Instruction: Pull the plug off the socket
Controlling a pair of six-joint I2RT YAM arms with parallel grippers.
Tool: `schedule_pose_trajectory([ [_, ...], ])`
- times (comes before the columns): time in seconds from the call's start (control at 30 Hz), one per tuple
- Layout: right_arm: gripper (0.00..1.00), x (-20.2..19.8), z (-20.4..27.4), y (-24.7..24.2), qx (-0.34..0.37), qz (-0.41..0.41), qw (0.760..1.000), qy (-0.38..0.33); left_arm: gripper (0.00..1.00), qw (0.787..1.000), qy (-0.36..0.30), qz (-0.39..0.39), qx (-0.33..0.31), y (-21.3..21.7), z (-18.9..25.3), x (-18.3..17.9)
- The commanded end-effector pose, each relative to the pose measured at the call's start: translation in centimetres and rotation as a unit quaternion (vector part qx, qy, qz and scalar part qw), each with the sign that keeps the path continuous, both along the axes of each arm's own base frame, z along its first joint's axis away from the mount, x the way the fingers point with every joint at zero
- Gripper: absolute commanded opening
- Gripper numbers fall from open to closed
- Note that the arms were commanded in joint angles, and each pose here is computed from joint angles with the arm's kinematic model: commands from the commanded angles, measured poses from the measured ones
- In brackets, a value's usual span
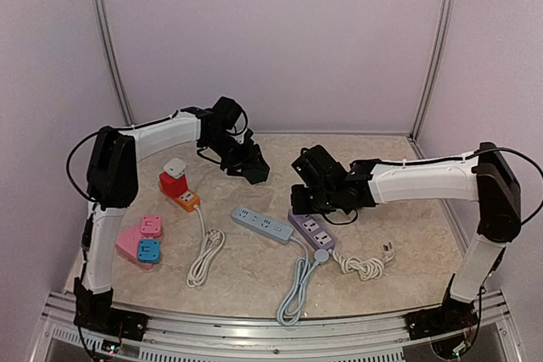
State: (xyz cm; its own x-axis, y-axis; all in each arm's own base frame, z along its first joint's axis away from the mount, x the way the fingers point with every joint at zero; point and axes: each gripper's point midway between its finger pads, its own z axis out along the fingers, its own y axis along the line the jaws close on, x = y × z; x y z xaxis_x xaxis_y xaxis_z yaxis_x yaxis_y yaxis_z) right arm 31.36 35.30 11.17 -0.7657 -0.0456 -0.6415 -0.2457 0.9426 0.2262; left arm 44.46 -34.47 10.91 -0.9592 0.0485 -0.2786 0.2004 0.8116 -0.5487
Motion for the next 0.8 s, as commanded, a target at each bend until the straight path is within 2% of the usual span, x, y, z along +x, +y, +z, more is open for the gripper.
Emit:
schedule_pose_trajectory([
  [0.0,0.05,-0.3,0.6,-3.3,-0.024,-0.021,0.999,-0.004,0.29,1.000,0.016,-0.001,-0.015,-0.9,-1.3,1.0],
  [0.27,0.06,-0.5,1.2,-4.9,-0.019,-0.035,0.999,-0.009,0.33,0.999,0.040,-0.005,-0.011,-1.4,-4.2,1.1],
  [0.43,0.06,-0.6,0.9,-4.6,-0.016,-0.031,0.999,-0.003,0.39,0.999,0.048,-0.008,-0.005,-1.1,-5.0,0.8],
  [0.77,0.06,-0.4,0.6,-4.0,-0.018,-0.021,1.000,0.000,0.71,0.999,0.045,-0.015,0.017,-0.4,-5.4,0.5],
])
